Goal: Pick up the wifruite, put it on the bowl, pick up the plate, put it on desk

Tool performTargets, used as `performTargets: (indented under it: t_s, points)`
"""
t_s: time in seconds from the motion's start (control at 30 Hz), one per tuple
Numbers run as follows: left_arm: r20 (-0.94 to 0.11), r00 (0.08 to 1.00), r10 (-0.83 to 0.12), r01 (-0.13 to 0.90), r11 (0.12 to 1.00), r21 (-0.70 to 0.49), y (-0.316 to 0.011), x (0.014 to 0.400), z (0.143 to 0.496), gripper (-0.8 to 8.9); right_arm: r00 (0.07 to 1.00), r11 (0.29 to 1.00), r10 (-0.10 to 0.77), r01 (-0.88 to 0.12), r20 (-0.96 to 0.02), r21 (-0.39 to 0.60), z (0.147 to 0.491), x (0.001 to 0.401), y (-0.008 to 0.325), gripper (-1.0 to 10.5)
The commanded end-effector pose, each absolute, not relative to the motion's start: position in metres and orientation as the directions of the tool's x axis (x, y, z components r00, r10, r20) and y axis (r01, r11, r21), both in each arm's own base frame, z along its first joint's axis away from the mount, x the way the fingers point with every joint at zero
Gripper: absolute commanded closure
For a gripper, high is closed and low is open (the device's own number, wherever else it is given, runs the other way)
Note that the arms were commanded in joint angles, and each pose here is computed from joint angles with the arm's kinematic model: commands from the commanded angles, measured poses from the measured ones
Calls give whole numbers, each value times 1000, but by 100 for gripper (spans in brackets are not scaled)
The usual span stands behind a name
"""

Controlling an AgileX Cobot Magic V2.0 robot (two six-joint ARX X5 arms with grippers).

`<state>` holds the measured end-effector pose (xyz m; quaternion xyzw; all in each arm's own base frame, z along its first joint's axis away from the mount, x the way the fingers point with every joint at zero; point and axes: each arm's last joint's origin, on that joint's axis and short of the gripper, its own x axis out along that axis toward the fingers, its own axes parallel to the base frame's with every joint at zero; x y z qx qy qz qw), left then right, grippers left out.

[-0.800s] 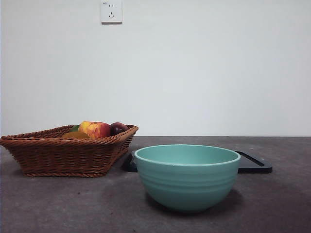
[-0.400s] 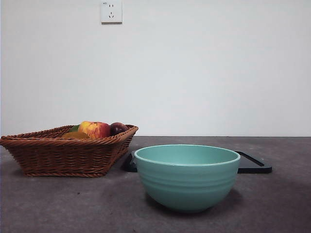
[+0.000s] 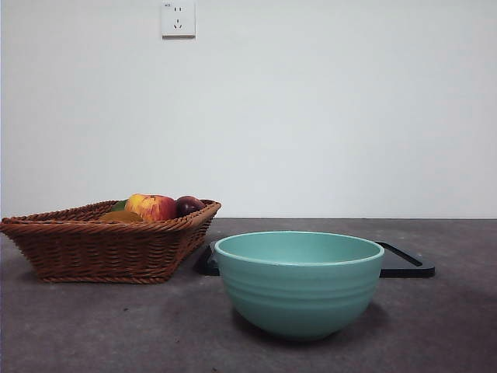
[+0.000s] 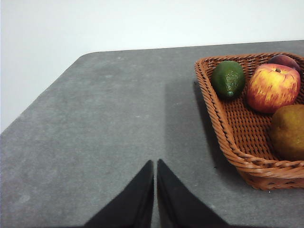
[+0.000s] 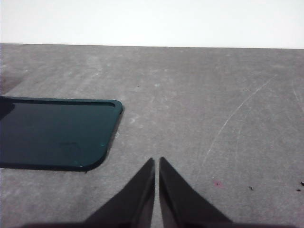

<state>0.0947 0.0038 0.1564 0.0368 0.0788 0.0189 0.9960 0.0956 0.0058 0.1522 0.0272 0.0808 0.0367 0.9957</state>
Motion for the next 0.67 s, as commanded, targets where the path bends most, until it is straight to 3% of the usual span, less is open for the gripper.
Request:
performTargets:
  t_s: [0.03,0.67]
  points:
    - [-180,982,48,-36,997,69,4,95,149,803,982,995,81,-69,-172,72,149,96,6,941]
    - [-180,982,48,-36,997,69,4,95,149,803,986,995,81,-71,-146,74,152,96,6,941]
